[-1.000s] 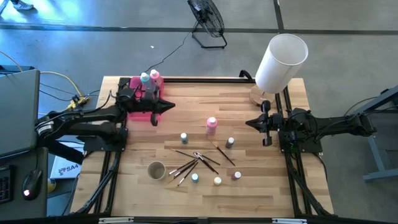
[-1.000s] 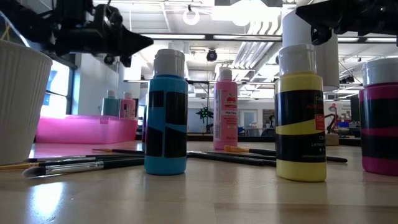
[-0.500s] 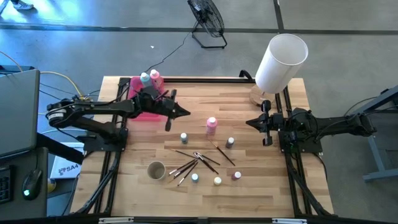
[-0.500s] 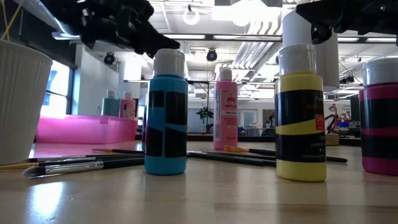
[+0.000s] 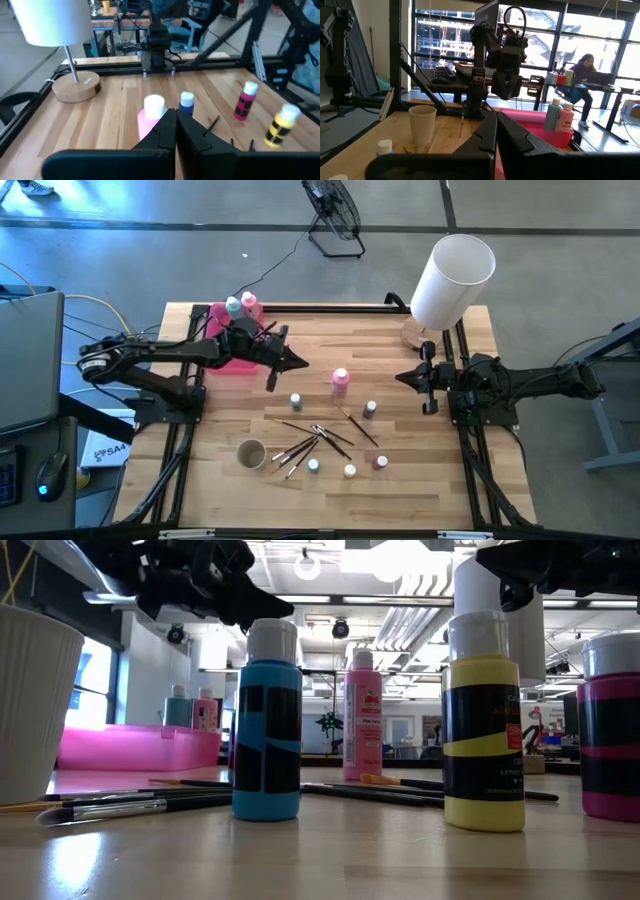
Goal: Pick & Place Paint Supplies
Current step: Put the big pink paint bottle into the pink bin
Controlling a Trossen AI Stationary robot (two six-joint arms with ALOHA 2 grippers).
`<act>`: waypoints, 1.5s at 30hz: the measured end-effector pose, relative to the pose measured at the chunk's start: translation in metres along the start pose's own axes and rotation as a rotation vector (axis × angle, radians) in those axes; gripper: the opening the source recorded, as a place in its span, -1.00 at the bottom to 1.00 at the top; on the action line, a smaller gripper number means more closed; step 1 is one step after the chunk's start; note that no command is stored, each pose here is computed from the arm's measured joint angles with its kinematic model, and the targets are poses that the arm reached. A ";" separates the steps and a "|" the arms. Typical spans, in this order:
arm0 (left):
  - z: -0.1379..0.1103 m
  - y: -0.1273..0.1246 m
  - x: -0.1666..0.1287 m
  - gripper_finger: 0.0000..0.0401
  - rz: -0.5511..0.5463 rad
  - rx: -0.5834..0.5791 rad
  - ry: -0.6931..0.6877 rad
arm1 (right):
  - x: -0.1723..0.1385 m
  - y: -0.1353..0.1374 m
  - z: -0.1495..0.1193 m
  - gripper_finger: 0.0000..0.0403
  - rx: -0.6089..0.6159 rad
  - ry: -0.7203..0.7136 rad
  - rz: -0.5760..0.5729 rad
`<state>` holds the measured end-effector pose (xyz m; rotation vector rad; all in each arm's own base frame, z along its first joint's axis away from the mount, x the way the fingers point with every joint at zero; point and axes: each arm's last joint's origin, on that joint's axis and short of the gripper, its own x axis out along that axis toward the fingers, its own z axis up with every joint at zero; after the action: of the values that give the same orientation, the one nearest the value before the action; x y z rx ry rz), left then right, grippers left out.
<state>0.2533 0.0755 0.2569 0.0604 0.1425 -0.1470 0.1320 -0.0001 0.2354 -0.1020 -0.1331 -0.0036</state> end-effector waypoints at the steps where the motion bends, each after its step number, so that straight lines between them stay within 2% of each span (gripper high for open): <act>1: 0.000 0.000 -0.001 -1.00 0.011 0.010 0.006 | 0.000 0.000 0.000 -0.99 0.000 0.001 0.002; 4: -0.003 0.008 -0.004 -1.00 0.093 0.003 0.035 | 0.000 0.001 -0.001 -0.99 0.000 0.008 0.025; 7: -0.008 0.015 -0.007 -1.00 0.116 -0.019 0.068 | 0.000 0.001 -0.001 -0.98 0.000 0.011 0.038; 10: -0.011 0.013 -0.007 -1.00 0.058 -0.037 0.089 | 0.000 0.001 -0.001 -0.98 0.000 0.012 0.040; 14: -0.007 0.011 -0.007 -1.00 -0.036 -0.012 0.038 | 0.000 0.001 -0.002 -0.98 0.000 0.013 0.040; 18: -0.005 0.010 -0.004 -1.00 -0.054 0.009 0.004 | 0.000 0.001 -0.002 -0.98 0.000 0.013 0.040; 28: -0.006 0.016 -0.003 -1.00 0.134 0.018 0.029 | 0.000 0.001 -0.002 -0.98 0.000 0.014 0.040; 31: -0.006 0.016 -0.003 -0.96 0.148 0.046 0.033 | 0.000 0.001 -0.002 -0.98 0.001 0.019 0.041; 35: -0.010 0.018 0.000 -0.73 0.145 0.026 0.046 | 0.000 0.001 -0.002 -0.98 0.001 0.019 0.041; 41: -0.017 0.022 0.008 -0.18 0.169 0.005 0.045 | 0.000 0.001 -0.002 -0.98 0.001 0.019 0.041; 45: -0.017 0.022 0.009 0.10 0.154 0.008 0.031 | 0.000 0.001 -0.002 -0.98 0.001 0.019 0.041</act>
<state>0.2631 0.0974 0.2399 0.0818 0.1673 0.0074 0.1322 0.0010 0.2332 -0.1041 -0.1124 0.0360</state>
